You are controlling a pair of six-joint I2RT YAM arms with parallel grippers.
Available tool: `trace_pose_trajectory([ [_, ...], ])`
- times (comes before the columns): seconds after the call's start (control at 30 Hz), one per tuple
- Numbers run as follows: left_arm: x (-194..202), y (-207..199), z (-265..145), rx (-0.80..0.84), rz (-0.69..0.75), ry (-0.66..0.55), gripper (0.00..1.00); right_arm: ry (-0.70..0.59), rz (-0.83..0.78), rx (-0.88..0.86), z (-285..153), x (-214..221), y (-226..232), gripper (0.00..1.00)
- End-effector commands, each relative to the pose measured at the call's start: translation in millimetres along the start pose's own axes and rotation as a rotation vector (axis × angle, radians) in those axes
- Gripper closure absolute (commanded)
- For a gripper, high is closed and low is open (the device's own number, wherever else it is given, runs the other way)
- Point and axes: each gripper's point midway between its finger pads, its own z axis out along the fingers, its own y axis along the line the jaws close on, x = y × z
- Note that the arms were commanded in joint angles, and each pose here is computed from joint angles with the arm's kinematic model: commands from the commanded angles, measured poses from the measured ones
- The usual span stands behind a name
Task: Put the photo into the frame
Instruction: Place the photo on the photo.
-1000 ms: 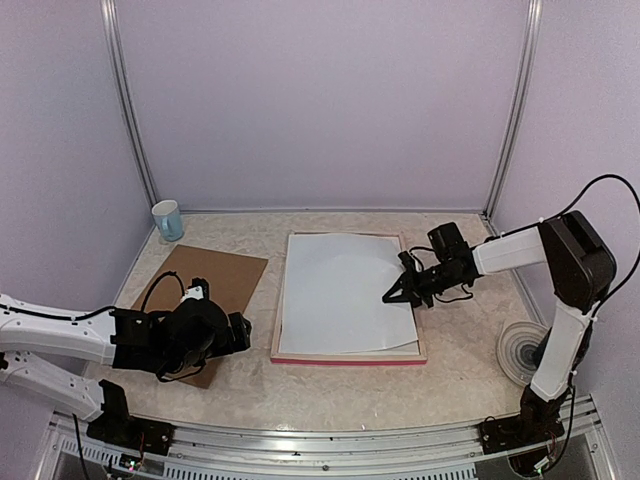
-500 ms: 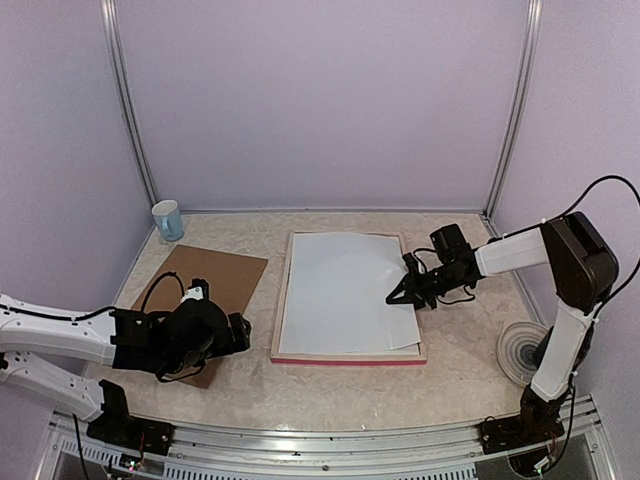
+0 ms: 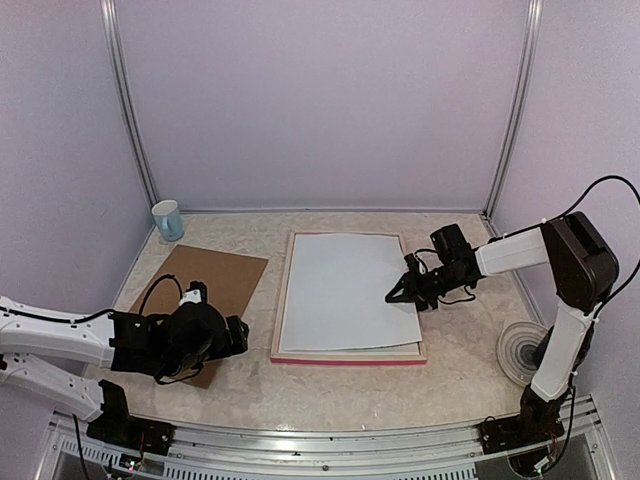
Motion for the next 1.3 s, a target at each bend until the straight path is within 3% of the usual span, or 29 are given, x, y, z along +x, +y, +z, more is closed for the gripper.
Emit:
trace_pose_trajectory([
  [0.0, -3.4, 2.6, -0.9, 0.003, -0.022, -0.018, 0.01, -0.034, -0.021, 0.02, -8.8, -11.0, 5.5, 0.63],
  [0.1, -2.9, 2.3, -0.5, 0.004, -0.022, -0.016, 0.01, -0.033, -0.03, 0.037, -8.4, -10.4, 4.3, 0.56],
  [0.3, -2.4, 0.8, 0.5, 0.007, -0.023, -0.015, 0.01, -0.033, -0.047, 0.05, -7.8, -8.6, 7.1, 0.51],
  [0.6, 0.3, -0.2, 1.1, 0.01, -0.023, -0.008, 0.01, -0.07, -0.09, 0.067, -18.0, -15.5, 20.4, 0.52],
  [1.27, 0.5, 1.6, -0.1, 0.01, -0.027, -0.011, 0.01, -0.079, -0.184, 0.247, -15.9, -16.1, 17.3, 0.4],
])
